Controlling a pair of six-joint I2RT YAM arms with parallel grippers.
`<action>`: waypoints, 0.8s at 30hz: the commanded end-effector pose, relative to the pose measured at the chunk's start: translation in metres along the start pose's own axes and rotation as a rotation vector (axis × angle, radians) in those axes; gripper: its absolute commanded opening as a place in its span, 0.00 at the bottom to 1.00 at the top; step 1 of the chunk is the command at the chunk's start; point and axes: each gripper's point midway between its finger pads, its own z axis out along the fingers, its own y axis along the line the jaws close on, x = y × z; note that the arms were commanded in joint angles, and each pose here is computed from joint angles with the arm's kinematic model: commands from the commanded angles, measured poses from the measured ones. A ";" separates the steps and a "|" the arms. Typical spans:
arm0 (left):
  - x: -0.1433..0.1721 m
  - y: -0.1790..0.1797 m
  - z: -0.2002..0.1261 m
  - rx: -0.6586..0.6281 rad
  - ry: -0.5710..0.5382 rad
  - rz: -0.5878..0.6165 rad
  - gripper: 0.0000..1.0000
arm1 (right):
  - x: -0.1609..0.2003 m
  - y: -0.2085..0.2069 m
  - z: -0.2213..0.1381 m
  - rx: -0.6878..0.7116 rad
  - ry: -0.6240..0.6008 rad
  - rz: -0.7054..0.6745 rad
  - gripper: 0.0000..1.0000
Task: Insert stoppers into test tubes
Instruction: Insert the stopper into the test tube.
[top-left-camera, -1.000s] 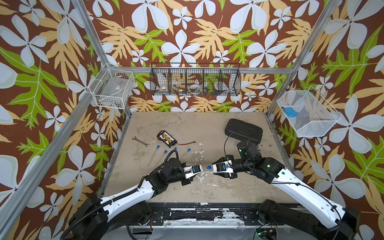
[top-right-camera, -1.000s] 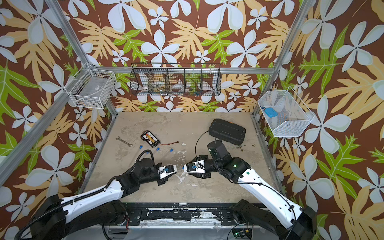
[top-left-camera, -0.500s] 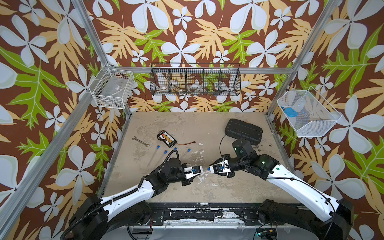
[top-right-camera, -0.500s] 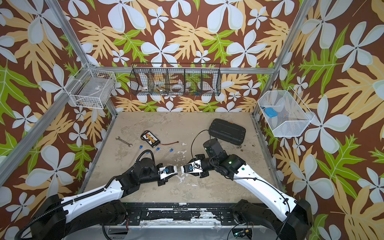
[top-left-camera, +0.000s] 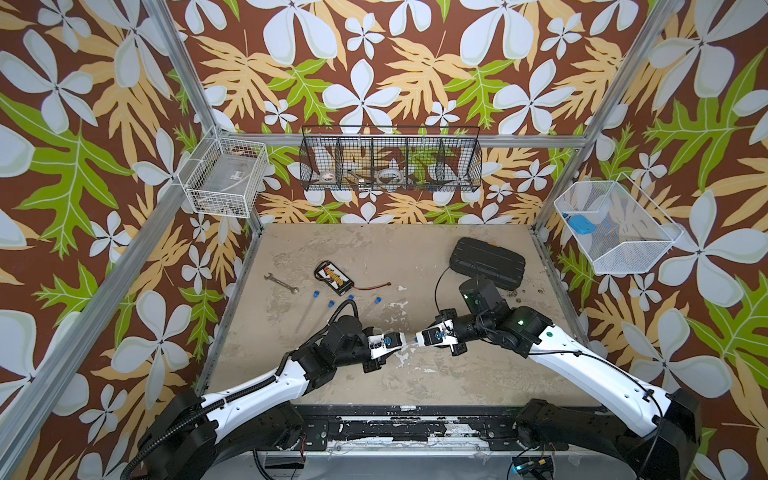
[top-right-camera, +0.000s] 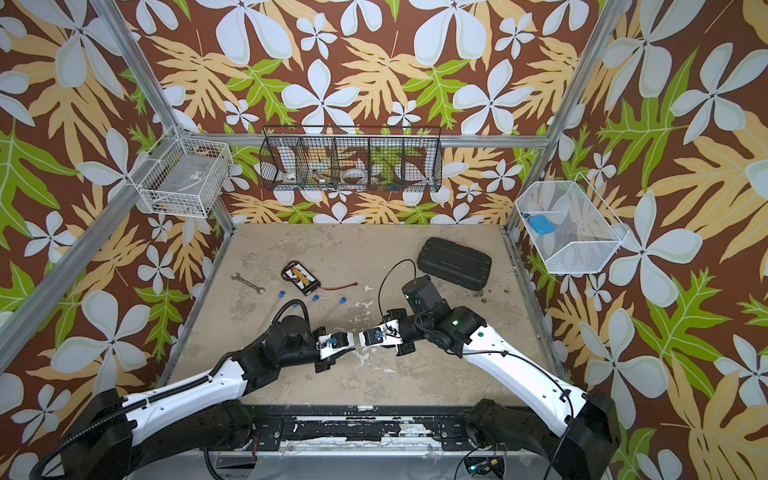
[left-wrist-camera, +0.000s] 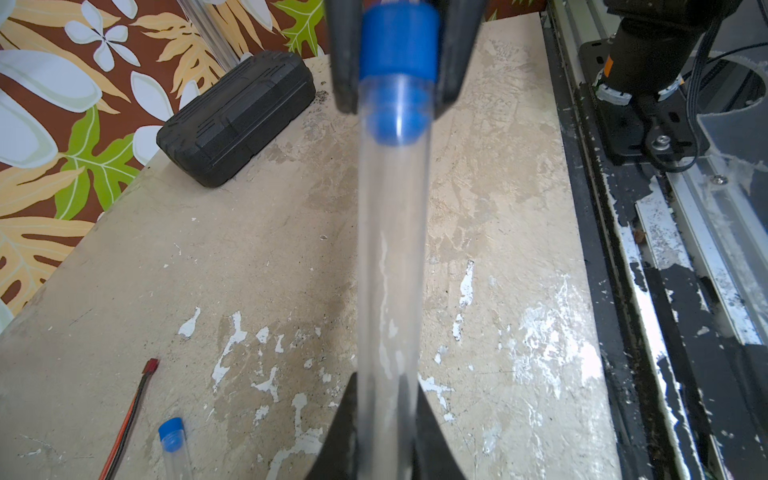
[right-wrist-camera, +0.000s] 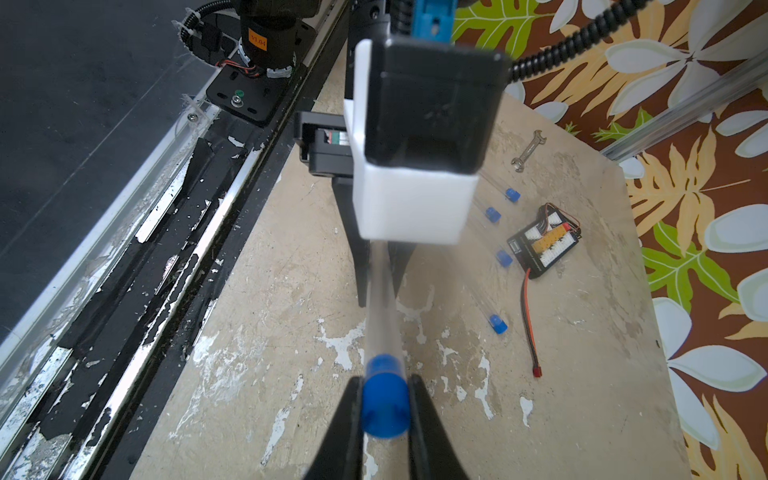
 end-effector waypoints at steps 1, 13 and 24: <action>-0.017 0.009 -0.002 -0.029 -0.051 0.036 0.00 | -0.004 0.000 0.003 -0.009 -0.023 0.036 0.17; -0.036 0.031 -0.011 -0.144 -0.089 0.150 0.00 | -0.001 0.000 0.018 -0.028 -0.058 0.197 0.12; -0.002 0.033 -0.003 -0.162 0.058 0.180 0.00 | -0.010 -0.010 -0.005 0.020 -0.070 0.208 0.39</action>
